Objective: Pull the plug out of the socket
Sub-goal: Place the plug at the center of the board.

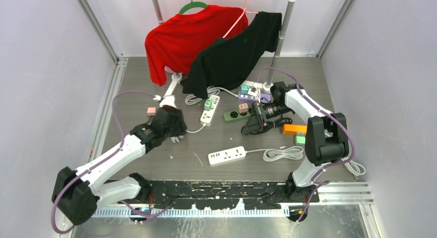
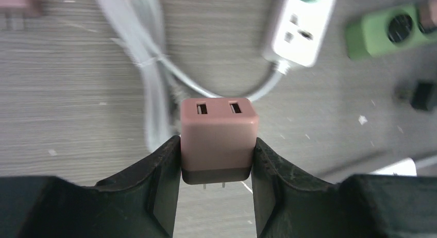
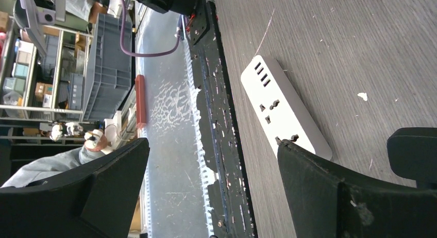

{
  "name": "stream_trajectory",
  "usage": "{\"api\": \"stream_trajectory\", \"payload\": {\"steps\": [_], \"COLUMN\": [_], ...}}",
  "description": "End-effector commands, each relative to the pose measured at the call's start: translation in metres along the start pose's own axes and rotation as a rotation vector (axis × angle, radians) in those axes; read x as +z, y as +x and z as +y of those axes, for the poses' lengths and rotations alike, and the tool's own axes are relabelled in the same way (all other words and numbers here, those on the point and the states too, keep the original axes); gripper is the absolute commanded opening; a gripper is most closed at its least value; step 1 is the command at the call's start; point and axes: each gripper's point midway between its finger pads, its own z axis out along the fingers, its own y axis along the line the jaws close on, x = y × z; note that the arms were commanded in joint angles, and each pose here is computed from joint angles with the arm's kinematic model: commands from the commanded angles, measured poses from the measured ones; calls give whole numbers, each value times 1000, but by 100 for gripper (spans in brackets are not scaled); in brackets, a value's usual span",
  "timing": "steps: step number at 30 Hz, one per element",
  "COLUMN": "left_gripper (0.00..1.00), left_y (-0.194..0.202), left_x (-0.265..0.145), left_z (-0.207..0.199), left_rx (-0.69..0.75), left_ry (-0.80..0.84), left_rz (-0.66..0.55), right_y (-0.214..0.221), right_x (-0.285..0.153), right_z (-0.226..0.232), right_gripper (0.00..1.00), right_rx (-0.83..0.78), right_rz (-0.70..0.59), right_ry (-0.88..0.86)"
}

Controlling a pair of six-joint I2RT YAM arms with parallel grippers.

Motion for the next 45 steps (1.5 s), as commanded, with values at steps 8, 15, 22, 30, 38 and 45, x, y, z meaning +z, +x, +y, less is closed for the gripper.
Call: {"api": "stream_trajectory", "payload": {"steps": [8,15,22,30,38,45], "left_gripper": [0,0,0,8,59,71], "left_y": [-13,-3,12,9,8,-4], "left_x": [20,30,43,55,55,38], "left_z": [89,155,190,207,209,199], "left_rx": [-400,-592,-701,-708,-703,-716], "left_ry": [-30,-326,-510,-591,-598,-547], "left_rz": [-15,15,122,111,121,69], "right_y": [-15,-16,-16,-16,-16,-14], "right_x": [-6,-6,-6,-6,-7,-8], "right_z": [8,8,8,9,8,9], "right_gripper": [100,100,100,100,100,100], "right_rx": [-80,-78,-74,-74,-79,-98], "right_rz": [-36,-38,-37,-39,-37,-29], "right_ry": [-5,-4,-4,-5,0,11]}}
